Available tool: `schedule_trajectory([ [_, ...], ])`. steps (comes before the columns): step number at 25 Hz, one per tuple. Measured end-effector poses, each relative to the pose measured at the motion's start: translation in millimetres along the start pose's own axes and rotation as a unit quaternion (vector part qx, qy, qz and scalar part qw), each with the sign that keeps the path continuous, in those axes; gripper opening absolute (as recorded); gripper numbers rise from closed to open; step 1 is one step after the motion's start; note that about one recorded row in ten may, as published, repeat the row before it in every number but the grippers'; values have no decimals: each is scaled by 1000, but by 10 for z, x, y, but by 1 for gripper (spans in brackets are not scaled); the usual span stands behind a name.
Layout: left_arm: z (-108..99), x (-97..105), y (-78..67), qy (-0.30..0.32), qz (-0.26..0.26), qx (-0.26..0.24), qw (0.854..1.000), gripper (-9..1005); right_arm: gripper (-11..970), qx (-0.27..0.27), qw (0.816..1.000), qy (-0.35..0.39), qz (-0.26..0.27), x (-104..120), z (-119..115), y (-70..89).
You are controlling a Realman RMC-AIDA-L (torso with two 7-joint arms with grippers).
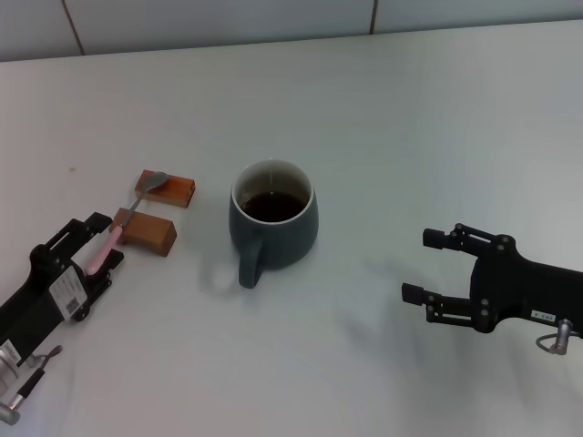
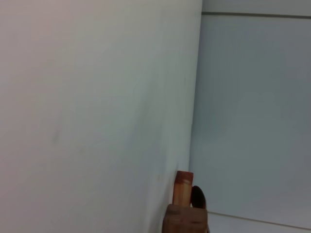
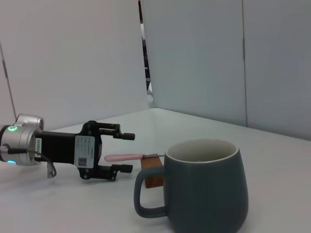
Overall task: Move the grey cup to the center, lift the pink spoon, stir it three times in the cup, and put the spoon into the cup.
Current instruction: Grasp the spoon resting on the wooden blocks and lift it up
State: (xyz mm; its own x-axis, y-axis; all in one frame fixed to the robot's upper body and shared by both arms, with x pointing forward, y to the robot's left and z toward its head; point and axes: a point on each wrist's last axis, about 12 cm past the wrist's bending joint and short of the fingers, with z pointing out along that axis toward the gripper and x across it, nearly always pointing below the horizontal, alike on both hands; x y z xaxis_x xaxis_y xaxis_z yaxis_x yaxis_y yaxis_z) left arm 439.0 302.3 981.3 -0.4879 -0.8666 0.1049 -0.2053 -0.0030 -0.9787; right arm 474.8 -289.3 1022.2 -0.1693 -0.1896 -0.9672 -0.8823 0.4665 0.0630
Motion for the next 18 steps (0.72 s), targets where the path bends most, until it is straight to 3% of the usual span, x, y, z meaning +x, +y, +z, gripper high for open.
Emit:
schedule_trajectory([
  [18,30,18,21,-1,-2,-8,1000,490,826,-3,1000,2,2,-26,18,-27],
])
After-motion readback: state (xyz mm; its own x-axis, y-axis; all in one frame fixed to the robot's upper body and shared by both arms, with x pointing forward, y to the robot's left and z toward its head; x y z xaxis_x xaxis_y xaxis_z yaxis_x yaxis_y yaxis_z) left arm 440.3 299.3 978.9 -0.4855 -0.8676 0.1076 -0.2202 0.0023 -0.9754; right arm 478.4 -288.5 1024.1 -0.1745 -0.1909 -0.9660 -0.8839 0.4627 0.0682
